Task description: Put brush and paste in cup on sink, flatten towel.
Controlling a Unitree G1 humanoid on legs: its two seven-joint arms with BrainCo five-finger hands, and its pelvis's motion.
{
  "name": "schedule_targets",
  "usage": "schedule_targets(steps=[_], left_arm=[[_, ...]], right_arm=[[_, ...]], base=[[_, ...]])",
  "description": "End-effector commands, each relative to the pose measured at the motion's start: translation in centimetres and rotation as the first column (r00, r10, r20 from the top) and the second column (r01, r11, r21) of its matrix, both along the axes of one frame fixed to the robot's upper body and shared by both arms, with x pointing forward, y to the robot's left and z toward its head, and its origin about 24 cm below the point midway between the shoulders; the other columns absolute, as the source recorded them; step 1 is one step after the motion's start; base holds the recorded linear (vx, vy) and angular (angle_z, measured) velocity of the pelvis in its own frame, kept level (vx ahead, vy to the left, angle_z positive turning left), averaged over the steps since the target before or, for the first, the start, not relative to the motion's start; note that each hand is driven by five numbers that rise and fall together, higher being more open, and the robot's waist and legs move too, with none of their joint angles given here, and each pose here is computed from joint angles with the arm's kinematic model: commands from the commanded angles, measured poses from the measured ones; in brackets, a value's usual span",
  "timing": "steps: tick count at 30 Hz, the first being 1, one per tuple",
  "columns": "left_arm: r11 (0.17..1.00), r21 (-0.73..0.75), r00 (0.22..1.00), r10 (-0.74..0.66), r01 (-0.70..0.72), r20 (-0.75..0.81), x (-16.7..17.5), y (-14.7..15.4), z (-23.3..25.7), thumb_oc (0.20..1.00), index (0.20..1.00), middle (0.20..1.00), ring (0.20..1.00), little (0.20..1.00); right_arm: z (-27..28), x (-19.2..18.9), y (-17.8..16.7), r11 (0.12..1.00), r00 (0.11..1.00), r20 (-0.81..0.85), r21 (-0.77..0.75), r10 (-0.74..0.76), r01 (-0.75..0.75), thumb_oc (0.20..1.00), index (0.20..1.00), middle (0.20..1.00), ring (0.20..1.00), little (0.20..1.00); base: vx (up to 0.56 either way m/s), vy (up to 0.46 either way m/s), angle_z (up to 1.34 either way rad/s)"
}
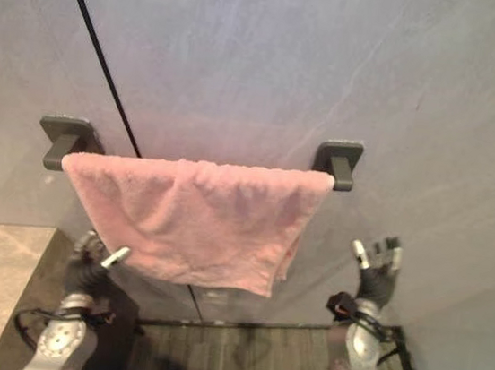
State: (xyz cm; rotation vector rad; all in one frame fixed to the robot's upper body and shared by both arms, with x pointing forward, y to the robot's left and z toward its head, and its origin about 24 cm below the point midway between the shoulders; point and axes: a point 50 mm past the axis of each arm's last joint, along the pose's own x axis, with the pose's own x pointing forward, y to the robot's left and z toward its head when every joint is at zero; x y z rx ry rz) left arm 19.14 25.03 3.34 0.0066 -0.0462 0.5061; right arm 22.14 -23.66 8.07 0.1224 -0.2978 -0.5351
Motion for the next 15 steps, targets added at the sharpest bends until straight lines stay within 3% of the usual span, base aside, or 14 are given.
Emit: schedule_targets(steps=[1,3,4,5,6,8,10,11,12,13,15], left_arm=[[0.934,0.301,0.948,0.099,-0.194,0.303,0.2,2.4,6.7,1.0,1.0,1.0,1.0,1.0],[0.895,0.371,0.933,0.119,-0.249,0.339,0.1,2.6,7.6,1.0,1.0,1.0,1.0,1.0],[0.826,0.442,0.9,0.166,-0.349,0.402,-0.3,3.4,8.9,1.0,1.0,1.0,1.0,1.0],[0.723,0.53,0.858,0.173,-0.444,0.483,-0.8,3.8,10.8,1.0,1.0,1.0,1.0,1.0],[0.722,0.53,0.858,0.174,-0.444,0.483,-0.8,3.8,10.8,1.0,1.0,1.0,1.0,1.0],[0.597,0.632,0.82,0.076,-0.493,0.568,-1.3,3.4,13.4,1.0,1.0,1.0,1.0,1.0],[0.567,0.66,0.817,0.042,-0.493,0.575,-1.3,3.2,13.9,1.0,1.0,1.0,1.0,1.0],[0.434,0.75,0.802,-0.094,-0.5,0.59,-1.3,2.5,16.0,1.0,1.0,1.0,1.0,1.0],[0.434,0.75,0.802,-0.094,-0.5,0.59,-1.3,2.5,16.0,1.0,1.0,1.0,1.0,1.0],[0.37,0.81,0.805,-0.218,-0.455,0.552,-1.1,1.7,17.2,1.0,1.0,1.0,1.0,1.0],[0.304,0.862,0.817,-0.302,-0.406,0.491,-1.1,1.3,17.8,1.0,1.0,1.0,1.0,1.0]], right_arm=[[6.7,-0.4,-0.2,0.907,0.954,0.294,-0.383,-0.06,0.175,1.0,1.0,1.0,1.0,1.0],[7.6,-0.6,-0.3,0.883,0.94,0.332,-0.416,-0.075,0.218,1.0,1.0,1.0,1.0,1.0],[8.8,-0.9,-0.4,0.844,0.917,0.388,-0.458,-0.091,0.278,1.0,1.0,1.0,1.0,1.0],[10.3,-1.3,-0.2,0.74,0.883,0.457,-0.556,-0.108,0.378,1.0,1.0,1.0,1.0,1.0],[10.3,-1.3,-0.2,0.74,0.883,0.457,-0.556,-0.108,0.378,1.0,1.0,1.0,1.0,1.0],[12.6,-1.9,0.6,0.592,0.845,0.533,-0.67,-0.037,0.448,1.0,1.0,1.0,1.0,1.0],[13.0,-1.9,1.0,0.565,0.841,0.541,-0.693,-0.001,0.447,1.0,1.0,1.0,1.0,1.0],[14.1,-2.0,2.2,0.508,0.834,0.537,-0.758,0.127,0.41,1.0,1.0,1.0,1.0,1.0],[14.1,-2.0,2.2,0.508,0.834,0.537,-0.758,0.127,0.41,1.0,1.0,1.0,1.0,1.0],[14.4,-1.8,3.3,0.456,0.845,0.466,-0.831,0.261,0.317,1.0,1.0,1.0,1.0,1.0],[14.6,-1.6,4.0,0.404,0.849,0.391,-0.884,0.357,0.237,1.0,1.0,1.0,1.0,1.0]], base=[[0.02,-0.008,-0.05],[0.0,-0.003,-0.02],[0.0,0.0,0.0],[0.0,0.0,0.0],[0.0,0.0,0.0],[0.0,0.0,0.0],[0.0,0.0,0.0],[0.0,0.0,0.0],[0.0,0.0,0.0],[0.0,0.0,0.0],[0.0,0.0,0.0]])
